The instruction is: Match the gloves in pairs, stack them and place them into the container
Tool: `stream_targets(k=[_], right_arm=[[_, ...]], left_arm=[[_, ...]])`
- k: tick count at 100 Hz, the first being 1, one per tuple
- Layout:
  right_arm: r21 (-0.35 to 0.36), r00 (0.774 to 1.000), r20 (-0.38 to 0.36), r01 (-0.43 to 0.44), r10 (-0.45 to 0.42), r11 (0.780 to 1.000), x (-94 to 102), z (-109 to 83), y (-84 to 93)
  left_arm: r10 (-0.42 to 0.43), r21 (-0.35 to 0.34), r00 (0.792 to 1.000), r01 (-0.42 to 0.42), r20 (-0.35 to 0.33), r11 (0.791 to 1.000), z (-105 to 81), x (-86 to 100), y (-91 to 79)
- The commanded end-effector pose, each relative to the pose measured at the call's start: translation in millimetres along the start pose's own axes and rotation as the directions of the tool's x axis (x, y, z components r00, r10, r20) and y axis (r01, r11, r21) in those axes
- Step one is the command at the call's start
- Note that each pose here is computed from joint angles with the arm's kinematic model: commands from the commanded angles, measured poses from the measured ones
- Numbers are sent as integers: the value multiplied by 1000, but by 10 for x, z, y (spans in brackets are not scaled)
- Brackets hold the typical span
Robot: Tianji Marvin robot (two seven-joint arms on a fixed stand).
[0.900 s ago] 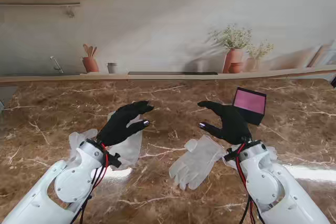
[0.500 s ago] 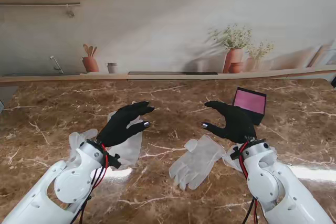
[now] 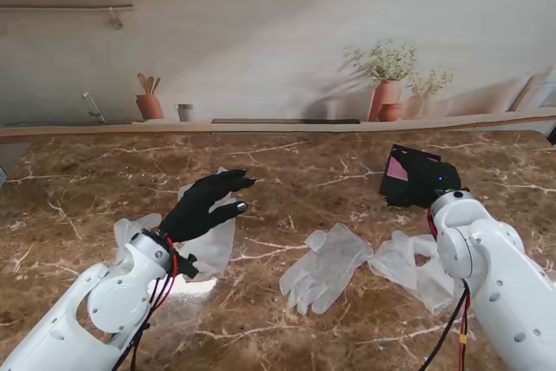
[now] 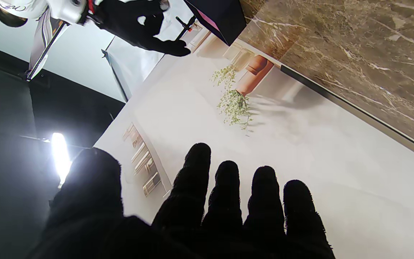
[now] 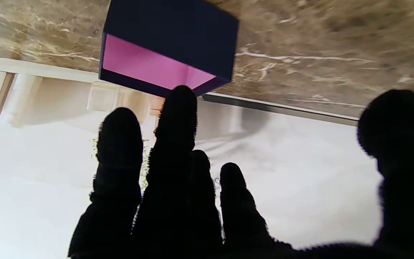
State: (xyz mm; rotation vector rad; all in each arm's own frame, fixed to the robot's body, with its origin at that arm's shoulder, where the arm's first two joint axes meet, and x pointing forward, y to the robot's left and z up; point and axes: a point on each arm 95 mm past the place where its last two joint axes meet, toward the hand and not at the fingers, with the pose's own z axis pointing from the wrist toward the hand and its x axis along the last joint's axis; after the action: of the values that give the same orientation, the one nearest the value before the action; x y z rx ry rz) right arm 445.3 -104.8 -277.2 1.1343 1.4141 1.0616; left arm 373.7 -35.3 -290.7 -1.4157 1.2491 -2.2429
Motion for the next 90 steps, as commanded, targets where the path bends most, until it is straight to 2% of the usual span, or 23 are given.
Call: stream_targets(k=[1, 20, 41, 63, 90], right_arm=[[31, 1000, 27, 8, -9, 999, -121, 143, -76], [123, 998, 50, 38, -44, 992, -197, 519, -279], [196, 995, 85, 40, -58, 980, -212, 811, -466], [237, 991, 124, 12, -42, 972, -186, 994, -616], [258, 993, 119, -22, -9, 966, -92, 1116, -795]], left_arm=[[-4, -8, 1000, 4, 10, 1000, -3, -21, 25], [-2, -9, 1000, 2, 14, 1000, -2, -33, 6], [-1, -8, 1000, 2, 24, 1000, -15, -41, -2], [-2, -7, 999, 2, 32, 1000, -30, -52, -14], [-4, -1, 999, 4, 41, 1000, -60, -82, -18]])
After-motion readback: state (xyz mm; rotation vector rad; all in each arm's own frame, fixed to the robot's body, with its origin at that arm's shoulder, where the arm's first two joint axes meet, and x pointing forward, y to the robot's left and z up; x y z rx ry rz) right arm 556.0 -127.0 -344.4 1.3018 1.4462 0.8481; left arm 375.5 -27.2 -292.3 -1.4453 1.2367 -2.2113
